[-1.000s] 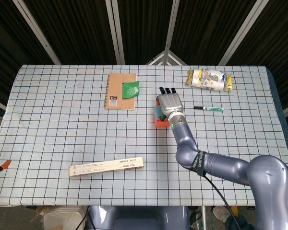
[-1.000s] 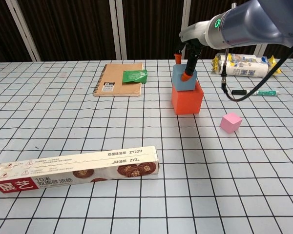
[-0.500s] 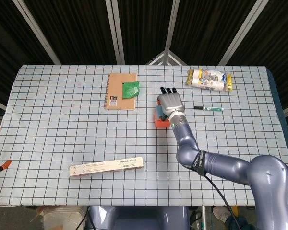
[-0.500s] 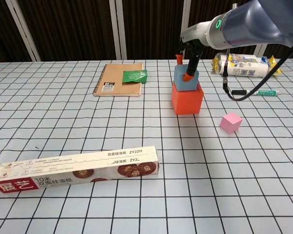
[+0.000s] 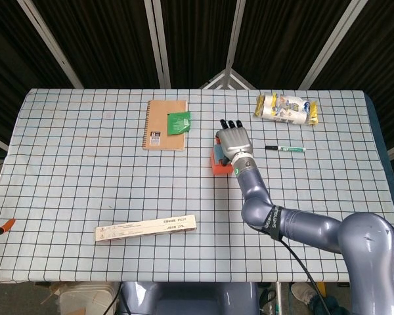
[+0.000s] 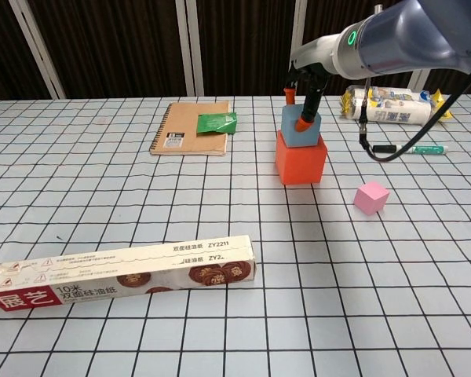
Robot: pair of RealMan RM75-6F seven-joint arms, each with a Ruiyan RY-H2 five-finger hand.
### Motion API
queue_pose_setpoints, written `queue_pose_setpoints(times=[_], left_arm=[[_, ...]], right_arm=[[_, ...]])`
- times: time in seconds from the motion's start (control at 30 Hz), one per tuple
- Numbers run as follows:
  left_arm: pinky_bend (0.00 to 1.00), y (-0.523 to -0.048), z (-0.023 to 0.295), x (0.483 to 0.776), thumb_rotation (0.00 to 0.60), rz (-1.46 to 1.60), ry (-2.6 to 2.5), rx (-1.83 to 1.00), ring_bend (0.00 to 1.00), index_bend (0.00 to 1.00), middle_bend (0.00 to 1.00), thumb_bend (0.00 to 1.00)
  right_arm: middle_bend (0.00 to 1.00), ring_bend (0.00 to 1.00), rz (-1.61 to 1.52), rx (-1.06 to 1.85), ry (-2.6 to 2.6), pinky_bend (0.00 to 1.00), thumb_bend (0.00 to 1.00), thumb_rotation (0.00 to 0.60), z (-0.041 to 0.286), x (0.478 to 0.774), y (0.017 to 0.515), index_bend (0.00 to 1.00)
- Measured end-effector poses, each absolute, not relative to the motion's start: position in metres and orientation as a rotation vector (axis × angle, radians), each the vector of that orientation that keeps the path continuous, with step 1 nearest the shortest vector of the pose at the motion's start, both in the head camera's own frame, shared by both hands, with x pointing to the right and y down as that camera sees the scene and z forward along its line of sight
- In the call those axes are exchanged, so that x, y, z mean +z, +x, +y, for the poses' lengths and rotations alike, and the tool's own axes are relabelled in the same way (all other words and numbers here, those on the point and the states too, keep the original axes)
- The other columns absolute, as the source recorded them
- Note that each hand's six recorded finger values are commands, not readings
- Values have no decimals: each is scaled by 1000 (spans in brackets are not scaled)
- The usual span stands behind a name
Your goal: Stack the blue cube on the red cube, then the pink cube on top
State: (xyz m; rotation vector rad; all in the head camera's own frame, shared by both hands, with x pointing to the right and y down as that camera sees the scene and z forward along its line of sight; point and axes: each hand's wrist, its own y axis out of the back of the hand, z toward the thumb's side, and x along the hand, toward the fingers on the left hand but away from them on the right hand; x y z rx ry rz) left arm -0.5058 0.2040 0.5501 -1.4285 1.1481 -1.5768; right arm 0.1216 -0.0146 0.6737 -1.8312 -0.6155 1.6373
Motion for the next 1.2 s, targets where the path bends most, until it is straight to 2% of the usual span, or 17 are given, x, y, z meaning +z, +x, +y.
queue_pose_setpoints(times=[0.67, 1.0, 1.2], left_arm=[[0, -506, 204, 550, 600, 1149, -1426, -1577, 0, 31, 0, 114], [0, -506, 204, 550, 600, 1149, -1429, -1578, 0, 32, 0, 114], [0, -506, 204, 550, 600, 1151, -1428, -1578, 0, 31, 0, 114]], right_arm=[[2, 53, -617, 1638, -1833, 0, 499, 600, -14, 674, 121, 554], [2, 53, -618, 1637, -1834, 0, 450, 600, -14, 674, 119, 439], [2, 53, -612, 1640, -1833, 0, 439, 600, -14, 675, 120, 413]])
